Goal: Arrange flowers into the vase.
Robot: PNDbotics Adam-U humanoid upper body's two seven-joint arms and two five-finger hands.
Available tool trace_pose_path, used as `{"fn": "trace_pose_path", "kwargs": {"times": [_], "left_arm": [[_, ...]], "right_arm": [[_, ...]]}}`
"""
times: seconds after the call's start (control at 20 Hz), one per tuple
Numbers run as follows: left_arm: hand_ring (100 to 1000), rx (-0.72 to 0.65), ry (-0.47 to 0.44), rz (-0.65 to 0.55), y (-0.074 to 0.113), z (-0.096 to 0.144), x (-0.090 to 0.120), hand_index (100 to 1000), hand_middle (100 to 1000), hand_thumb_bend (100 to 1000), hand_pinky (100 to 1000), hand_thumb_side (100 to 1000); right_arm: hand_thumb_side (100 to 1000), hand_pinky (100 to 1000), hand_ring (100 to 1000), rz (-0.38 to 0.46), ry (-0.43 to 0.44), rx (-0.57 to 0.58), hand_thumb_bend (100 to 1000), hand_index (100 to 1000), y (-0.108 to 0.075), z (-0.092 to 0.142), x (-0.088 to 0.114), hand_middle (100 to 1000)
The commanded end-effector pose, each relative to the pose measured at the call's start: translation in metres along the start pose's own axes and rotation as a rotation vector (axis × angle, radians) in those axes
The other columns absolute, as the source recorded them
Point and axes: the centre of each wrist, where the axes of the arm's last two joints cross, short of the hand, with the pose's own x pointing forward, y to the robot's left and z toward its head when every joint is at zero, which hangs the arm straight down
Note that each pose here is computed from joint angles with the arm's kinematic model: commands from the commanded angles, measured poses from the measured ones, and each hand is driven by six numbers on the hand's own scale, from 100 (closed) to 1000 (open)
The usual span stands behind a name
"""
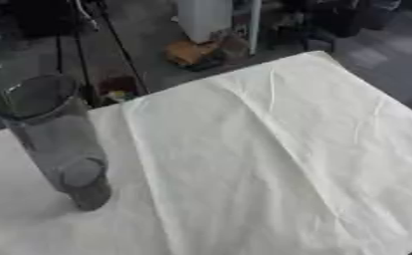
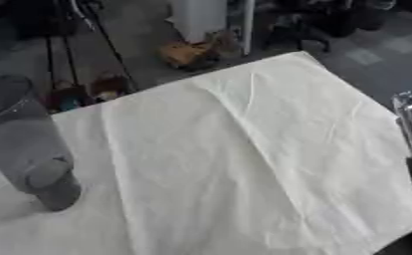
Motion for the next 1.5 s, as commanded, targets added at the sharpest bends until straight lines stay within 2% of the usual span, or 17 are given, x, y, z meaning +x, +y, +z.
{"fn": "trace_pose_path", "kwargs": {"times": [0.05, 0.75, 1.5], "left_arm": [[100, 0.022, -0.038, 0.009, 0.006, -0.004, 0.012, 113, 100, 272, 100, 581], [100, 0.114, -0.088, -0.037, 0.014, -0.022, 0.003, 112, 100, 256, 100, 583], [100, 0.117, -0.107, -0.005, 0.008, -0.032, 0.006, 114, 100, 258, 100, 588]], "right_arm": [[1000, 791, 890, -0.006, -0.031, -0.007, 100, 909, -0.001, -0.008, 0.005, 850], [1000, 792, 891, -0.017, -0.037, -0.008, 100, 909, 0.001, -0.010, 0.007, 850], [1000, 792, 891, -0.027, -0.038, -0.009, 100, 909, 0.003, -0.010, 0.007, 849]]}}
